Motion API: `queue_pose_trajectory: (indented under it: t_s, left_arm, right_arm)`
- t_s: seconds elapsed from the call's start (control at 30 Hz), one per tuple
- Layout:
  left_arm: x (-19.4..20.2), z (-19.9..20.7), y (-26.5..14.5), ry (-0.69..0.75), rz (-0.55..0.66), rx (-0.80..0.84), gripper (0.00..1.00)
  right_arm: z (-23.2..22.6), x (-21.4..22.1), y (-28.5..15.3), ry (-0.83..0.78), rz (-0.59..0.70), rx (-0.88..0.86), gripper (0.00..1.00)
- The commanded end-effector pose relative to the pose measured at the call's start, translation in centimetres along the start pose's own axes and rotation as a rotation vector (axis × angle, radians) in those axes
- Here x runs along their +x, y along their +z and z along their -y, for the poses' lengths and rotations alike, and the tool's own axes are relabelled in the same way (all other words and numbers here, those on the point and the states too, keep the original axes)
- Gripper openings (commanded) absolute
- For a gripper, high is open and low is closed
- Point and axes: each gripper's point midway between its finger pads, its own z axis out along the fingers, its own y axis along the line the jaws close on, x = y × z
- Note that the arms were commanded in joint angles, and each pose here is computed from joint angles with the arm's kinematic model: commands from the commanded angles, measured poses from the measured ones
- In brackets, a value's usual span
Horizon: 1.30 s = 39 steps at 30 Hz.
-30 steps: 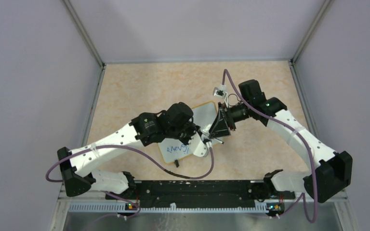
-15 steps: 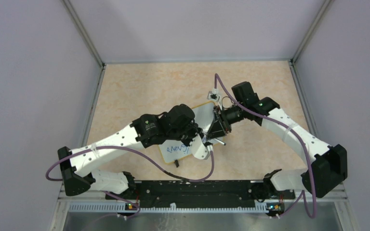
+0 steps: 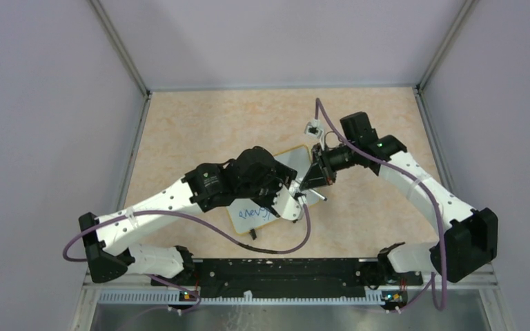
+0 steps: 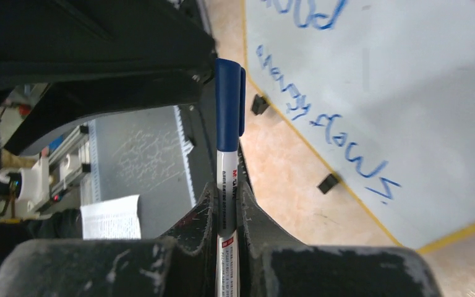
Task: Write a sentence on the whiteboard
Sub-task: Put down the whiteboard marker at the center of the board.
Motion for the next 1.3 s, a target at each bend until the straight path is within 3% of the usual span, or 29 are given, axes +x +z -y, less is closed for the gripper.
queue_pose_trajectory:
  t_s: [0.0, 0.2, 0.3, 0.47, 0.73, 1.0, 1.27]
  left_arm:
    - [-0.8, -3.1, -2.1, -0.195, 0.088, -0.126, 0.80]
    - [0.7, -5.7, -3.4, -0.651, 0.209, -0.142, 0.89]
    - [2.4, -6.9, -4.6, -0.852, 0.265, -0.183, 0.98]
    - [6.9, -8.2, -6.1, -1.126, 0.258, -0.262, 0.99]
    - [13.8, -7.7, -6.9, -1.387, 0.159, -0.362, 0.99]
    - [19.1, -5.2, -7.8, -1.520, 0.102, -0.425, 0.99]
    - [22.8, -2.5, -8.0, -1.591, 0.063, -0.439, 0.99]
  right_arm:
    - [1.8, -3.9, -3.4, -0.060, 0.141, 0.121, 0.00]
    - [8.4, -3.8, -9.0, 0.002, 0.223, 0.420, 0.00]
    - [12.6, -1.8, -12.3, 0.059, 0.218, 0.612, 0.00]
    - [17.9, 1.8, -17.5, 0.159, 0.241, 0.838, 0.00]
    - [23.2, 7.0, -20.7, 0.214, 0.184, 1.114, 0.00]
    - [27.6, 11.9, -20.8, 0.309, 0.095, 1.226, 0.00]
    - [29.8, 14.0, -20.5, 0.392, 0.057, 1.259, 0.00]
